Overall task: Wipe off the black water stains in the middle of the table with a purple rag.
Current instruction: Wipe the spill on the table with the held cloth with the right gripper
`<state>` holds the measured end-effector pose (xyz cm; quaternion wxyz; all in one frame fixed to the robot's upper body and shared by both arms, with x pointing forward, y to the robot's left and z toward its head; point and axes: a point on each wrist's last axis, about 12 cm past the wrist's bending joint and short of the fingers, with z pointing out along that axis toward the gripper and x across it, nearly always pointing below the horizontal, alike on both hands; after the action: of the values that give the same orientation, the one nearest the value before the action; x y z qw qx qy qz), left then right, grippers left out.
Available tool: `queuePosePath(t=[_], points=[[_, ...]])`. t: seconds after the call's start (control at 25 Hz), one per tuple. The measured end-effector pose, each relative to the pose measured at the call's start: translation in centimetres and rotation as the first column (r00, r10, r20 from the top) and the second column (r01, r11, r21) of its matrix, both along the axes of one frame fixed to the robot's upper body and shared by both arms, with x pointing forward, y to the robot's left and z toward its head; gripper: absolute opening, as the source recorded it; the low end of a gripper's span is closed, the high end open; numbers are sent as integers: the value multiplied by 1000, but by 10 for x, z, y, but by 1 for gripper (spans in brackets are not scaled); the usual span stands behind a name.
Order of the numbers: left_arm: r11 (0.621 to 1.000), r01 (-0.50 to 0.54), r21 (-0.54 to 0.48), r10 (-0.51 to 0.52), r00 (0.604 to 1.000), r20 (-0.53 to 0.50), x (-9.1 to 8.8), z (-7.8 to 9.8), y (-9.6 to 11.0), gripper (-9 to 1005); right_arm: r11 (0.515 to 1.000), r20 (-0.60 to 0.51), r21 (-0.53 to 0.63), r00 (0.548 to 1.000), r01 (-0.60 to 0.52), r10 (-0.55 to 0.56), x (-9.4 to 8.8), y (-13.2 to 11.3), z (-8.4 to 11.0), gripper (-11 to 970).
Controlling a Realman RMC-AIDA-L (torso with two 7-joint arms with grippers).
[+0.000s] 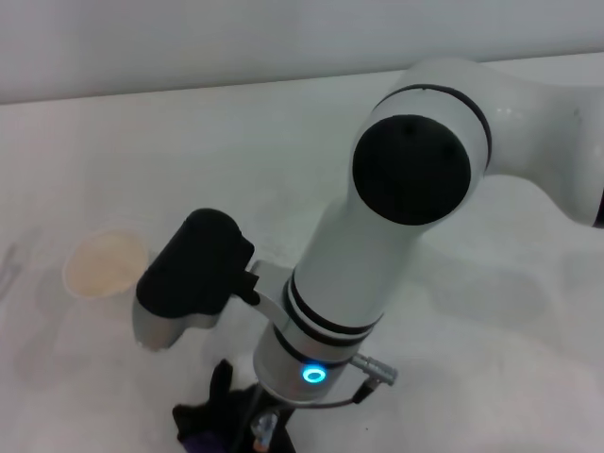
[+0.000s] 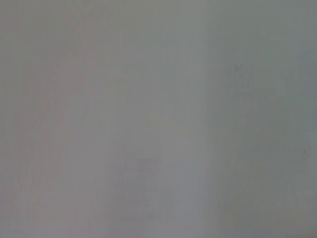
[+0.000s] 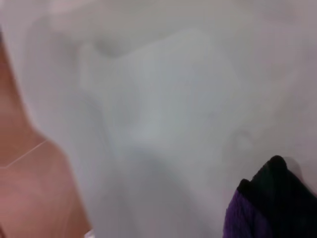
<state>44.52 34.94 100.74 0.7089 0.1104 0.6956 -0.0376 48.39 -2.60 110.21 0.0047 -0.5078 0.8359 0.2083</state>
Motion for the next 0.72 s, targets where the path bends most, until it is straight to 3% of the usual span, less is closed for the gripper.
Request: queuePosePath(t=[0.2,0.4,0.72], points=[[1000,-8,-1,8,1000,-11,-4,-2,1,892,999,1,35,1000,-23,23,0,4,3,105],[1000,-16,-3,16,1000,-16,-7,-4,2,892,997,105,38,992,60,-64,29,1,4,105],[1000,-17,-1,17,1000,-13,-7,-3,2,892,969,248,-2,939,247,-239,69,-32,1,106]])
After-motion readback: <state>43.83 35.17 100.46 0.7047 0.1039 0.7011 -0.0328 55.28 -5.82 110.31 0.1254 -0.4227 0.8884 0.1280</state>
